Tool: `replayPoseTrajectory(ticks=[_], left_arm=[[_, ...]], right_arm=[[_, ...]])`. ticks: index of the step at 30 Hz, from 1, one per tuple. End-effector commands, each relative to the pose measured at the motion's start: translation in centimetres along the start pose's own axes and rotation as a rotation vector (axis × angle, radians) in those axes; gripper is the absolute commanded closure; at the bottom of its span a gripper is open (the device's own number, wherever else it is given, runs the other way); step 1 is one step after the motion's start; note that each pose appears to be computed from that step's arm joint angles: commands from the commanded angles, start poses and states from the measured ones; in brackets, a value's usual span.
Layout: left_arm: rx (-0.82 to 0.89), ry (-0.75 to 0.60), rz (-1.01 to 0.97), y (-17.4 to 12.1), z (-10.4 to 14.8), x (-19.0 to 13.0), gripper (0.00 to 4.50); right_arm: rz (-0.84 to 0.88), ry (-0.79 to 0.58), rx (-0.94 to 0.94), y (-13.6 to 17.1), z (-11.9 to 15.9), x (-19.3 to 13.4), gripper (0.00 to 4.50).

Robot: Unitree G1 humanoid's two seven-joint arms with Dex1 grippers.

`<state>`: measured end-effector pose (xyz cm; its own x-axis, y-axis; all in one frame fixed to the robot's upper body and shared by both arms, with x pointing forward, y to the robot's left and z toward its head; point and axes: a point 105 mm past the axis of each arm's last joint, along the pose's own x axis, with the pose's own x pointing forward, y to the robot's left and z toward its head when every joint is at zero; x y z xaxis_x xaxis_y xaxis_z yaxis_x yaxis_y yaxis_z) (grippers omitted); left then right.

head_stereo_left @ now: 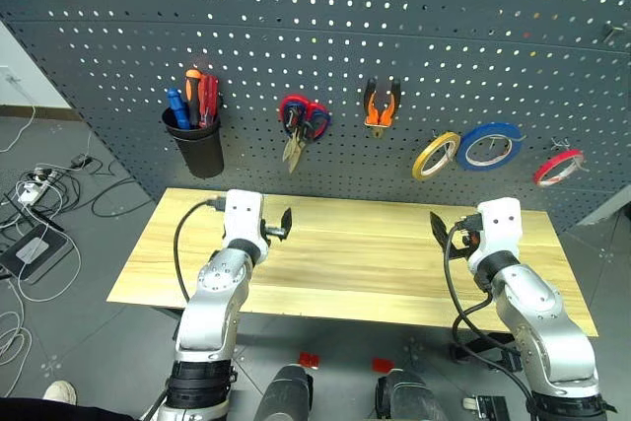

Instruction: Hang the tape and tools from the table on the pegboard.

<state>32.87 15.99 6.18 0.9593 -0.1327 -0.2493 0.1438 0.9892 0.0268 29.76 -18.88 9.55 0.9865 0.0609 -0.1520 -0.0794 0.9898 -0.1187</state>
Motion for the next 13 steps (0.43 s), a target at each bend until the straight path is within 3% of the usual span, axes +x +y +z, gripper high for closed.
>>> replayPoseTrajectory(ticks=[1,6,13], left_arm=[[0.000,-0.034,-0.038,-0.9,0.3,-0.5,0.02],[-0.002,-0.014,-0.036,-1.0,-0.9,-1.5,0.02],[-0.010,0.017,-0.005,-0.5,-1.8,-2.4,0.02]], right_arm=[[-0.102,0.069,0.034,-0.9,-1.9,-0.6,0.00],[-0.132,0.133,0.041,-0.5,-4.1,-1.3,0.00],[-0.083,0.135,0.041,1.0,-4.2,-1.4,0.00]])
